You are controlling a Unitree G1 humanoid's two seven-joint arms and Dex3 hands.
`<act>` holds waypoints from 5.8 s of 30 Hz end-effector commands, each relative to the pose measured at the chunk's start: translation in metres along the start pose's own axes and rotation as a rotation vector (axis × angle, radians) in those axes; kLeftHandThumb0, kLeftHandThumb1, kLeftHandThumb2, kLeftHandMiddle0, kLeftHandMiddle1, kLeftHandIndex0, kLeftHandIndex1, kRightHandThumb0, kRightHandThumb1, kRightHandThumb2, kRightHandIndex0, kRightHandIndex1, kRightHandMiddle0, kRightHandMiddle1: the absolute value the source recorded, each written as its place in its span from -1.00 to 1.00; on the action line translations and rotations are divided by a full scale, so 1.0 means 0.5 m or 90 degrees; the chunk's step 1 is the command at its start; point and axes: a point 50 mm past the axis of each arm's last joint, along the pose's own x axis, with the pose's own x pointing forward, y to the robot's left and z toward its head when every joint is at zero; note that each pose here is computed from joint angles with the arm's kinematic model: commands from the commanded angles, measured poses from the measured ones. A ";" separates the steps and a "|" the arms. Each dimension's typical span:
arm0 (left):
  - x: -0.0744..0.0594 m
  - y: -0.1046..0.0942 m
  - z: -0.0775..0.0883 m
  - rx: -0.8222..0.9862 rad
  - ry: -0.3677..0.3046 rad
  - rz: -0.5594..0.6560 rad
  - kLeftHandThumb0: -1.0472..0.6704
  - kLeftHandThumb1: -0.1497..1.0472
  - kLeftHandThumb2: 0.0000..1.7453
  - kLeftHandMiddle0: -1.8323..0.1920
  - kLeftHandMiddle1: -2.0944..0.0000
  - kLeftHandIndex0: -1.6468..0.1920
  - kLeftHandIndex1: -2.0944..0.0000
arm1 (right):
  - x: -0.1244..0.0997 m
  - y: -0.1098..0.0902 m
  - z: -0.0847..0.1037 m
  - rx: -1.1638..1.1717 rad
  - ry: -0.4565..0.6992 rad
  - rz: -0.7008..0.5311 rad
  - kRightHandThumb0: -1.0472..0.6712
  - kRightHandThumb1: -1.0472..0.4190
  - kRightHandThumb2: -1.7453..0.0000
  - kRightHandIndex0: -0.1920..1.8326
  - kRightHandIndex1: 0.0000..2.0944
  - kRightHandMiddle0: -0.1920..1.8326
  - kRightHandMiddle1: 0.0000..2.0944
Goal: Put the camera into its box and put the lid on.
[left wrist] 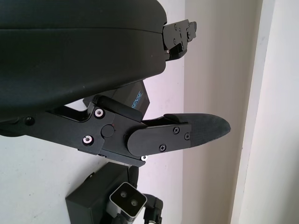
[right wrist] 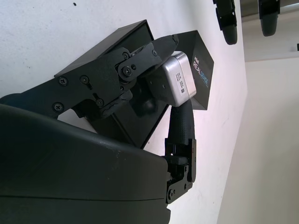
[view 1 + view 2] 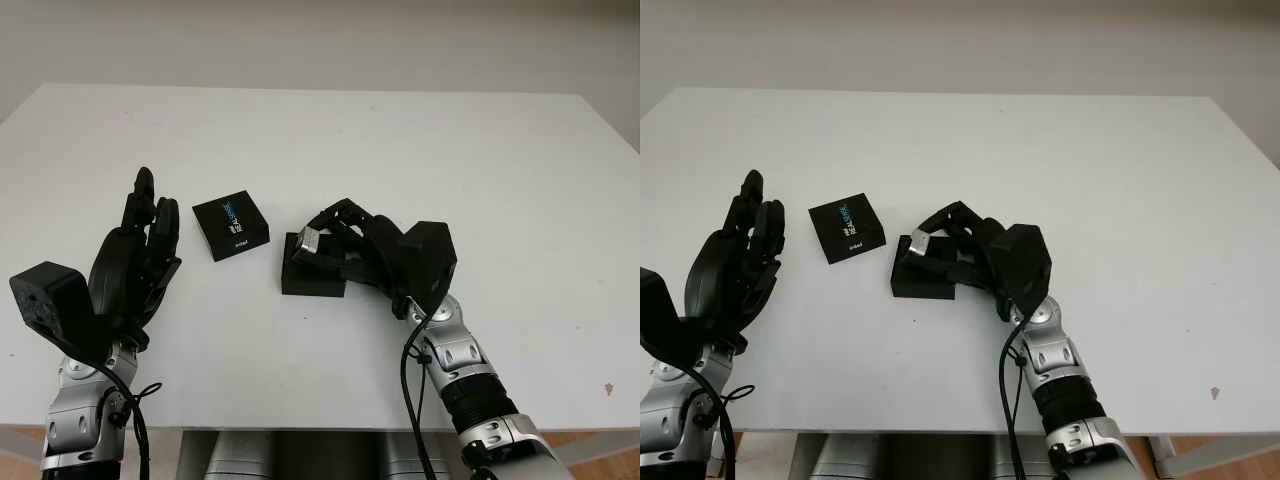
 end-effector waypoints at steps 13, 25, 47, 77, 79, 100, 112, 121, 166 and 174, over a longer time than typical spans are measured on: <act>-0.004 -0.004 0.005 0.002 -0.007 0.001 -0.55 1.00 -0.41 1.00 1.00 1.00 1.00 | -0.016 0.024 -0.008 -0.220 -0.014 0.014 -0.18 -0.80 0.94 -0.54 -0.92 -0.51 0.62; -0.009 -0.003 0.004 -0.001 -0.009 0.007 -0.54 1.00 -0.41 1.00 0.98 1.00 1.00 | -0.031 0.041 0.009 -0.277 -0.065 0.018 -0.17 -0.79 0.94 -0.51 -0.91 -0.50 0.58; -0.015 0.000 0.003 -0.002 -0.004 0.008 -0.55 1.00 -0.42 1.00 0.97 1.00 1.00 | -0.034 0.058 0.009 -0.356 -0.072 0.004 -0.22 -0.85 0.94 -0.50 -0.92 -0.53 0.52; -0.016 0.005 0.005 0.003 -0.007 0.008 -0.55 1.00 -0.43 1.00 1.00 1.00 1.00 | -0.028 0.028 -0.003 -0.318 0.002 -0.069 -0.17 -0.82 0.94 -0.46 -0.91 -0.51 0.57; -0.016 0.004 0.006 0.002 -0.007 0.007 -0.55 1.00 -0.43 1.00 1.00 1.00 1.00 | -0.027 0.026 -0.005 -0.320 0.010 -0.070 -0.18 -0.82 0.94 -0.45 -0.91 -0.52 0.56; -0.022 0.006 0.007 0.004 -0.005 0.007 -0.55 1.00 -0.43 1.00 1.00 1.00 1.00 | -0.027 0.018 0.005 -0.385 0.004 -0.088 -0.25 -0.82 0.94 -0.48 -0.94 -0.62 0.31; -0.024 0.006 0.005 0.004 0.001 0.004 -0.56 1.00 -0.43 1.00 1.00 1.00 1.00 | -0.037 0.014 0.015 -0.419 -0.033 -0.088 -0.31 -0.81 0.94 -0.55 -0.97 -0.66 -0.02; -0.024 0.004 0.007 0.007 0.002 0.004 -0.56 1.00 -0.41 1.00 1.00 1.00 1.00 | -0.038 0.005 0.029 -0.424 -0.062 -0.096 -0.36 -0.79 0.94 -0.58 -0.97 -0.67 -0.07; 0.118 0.040 0.221 0.374 -0.079 -0.052 -0.64 0.94 -0.93 0.86 0.94 0.86 0.93 | -0.094 -0.223 0.237 0.122 -0.154 -0.186 -0.61 -1.00 0.25 -0.96 -0.97 -0.93 -0.89; 0.161 0.021 0.213 0.460 -0.045 -0.088 -0.49 0.95 -0.93 0.66 0.88 0.71 0.87 | -0.094 -0.229 0.250 0.206 -0.160 -0.199 -0.59 -1.00 0.22 -0.93 -0.95 -0.90 -0.89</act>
